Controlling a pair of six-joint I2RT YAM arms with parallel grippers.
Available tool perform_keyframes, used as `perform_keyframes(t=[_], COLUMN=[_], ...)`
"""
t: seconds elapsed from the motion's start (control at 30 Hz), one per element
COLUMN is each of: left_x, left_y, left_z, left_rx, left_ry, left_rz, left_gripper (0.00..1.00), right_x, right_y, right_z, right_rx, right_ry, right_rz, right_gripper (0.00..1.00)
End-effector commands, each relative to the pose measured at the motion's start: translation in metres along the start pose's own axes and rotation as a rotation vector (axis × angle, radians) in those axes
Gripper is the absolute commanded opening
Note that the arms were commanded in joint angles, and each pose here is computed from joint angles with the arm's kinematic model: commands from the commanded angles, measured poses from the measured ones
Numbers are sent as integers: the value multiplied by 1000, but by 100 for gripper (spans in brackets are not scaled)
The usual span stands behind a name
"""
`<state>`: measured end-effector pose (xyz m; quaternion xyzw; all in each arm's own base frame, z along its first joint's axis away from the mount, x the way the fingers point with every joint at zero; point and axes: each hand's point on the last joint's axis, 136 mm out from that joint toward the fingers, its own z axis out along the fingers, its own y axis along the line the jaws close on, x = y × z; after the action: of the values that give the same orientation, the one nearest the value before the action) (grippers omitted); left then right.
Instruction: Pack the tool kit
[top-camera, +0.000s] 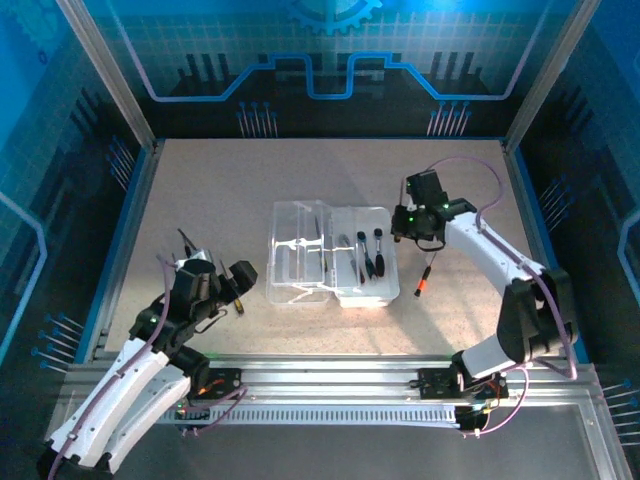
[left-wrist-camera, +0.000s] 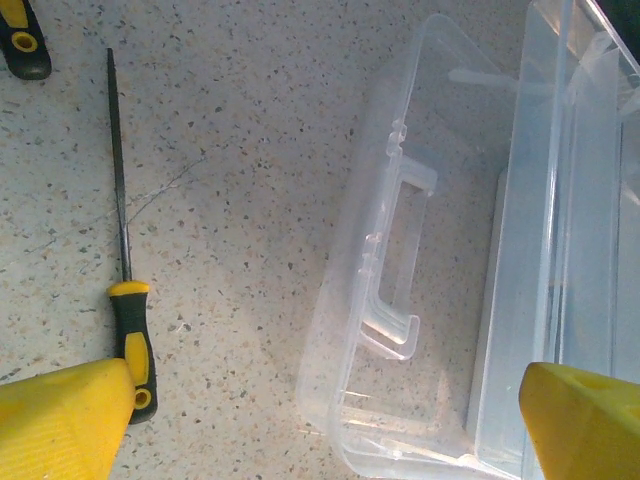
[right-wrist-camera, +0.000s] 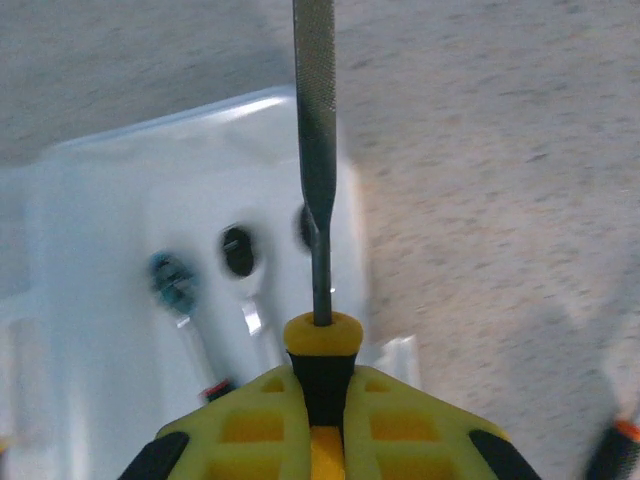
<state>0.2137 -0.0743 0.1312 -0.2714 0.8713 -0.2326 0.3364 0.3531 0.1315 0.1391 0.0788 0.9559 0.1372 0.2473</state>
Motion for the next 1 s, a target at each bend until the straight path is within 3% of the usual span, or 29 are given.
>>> perform_keyframes(t=[0.0,0.2,0.47,0.73,0.97], left_x=[-9,-1,-3,-5,-10], left_y=[-3,-3,-13,-21,-24], left_z=[-3,7,14,15,12], left_rx=[-2,25,34,25,23], left_ry=[-34,-6,16,44,28], left_rz=[-29,-111,-176,-181,-175], left_gripper=[99,99,99,99,99], right_x=[17,44,70,67,84], right_y=[27,78,88,111,141], right_z=[-12,-17,-2,-10,11], right_rx=[-32,-164,-212,-295,-353], right_ry=[-33,-52,-13,-25,61], right_rz=[-39,-89,-97,-104,-117], right_gripper=[9,9,8,8,8])
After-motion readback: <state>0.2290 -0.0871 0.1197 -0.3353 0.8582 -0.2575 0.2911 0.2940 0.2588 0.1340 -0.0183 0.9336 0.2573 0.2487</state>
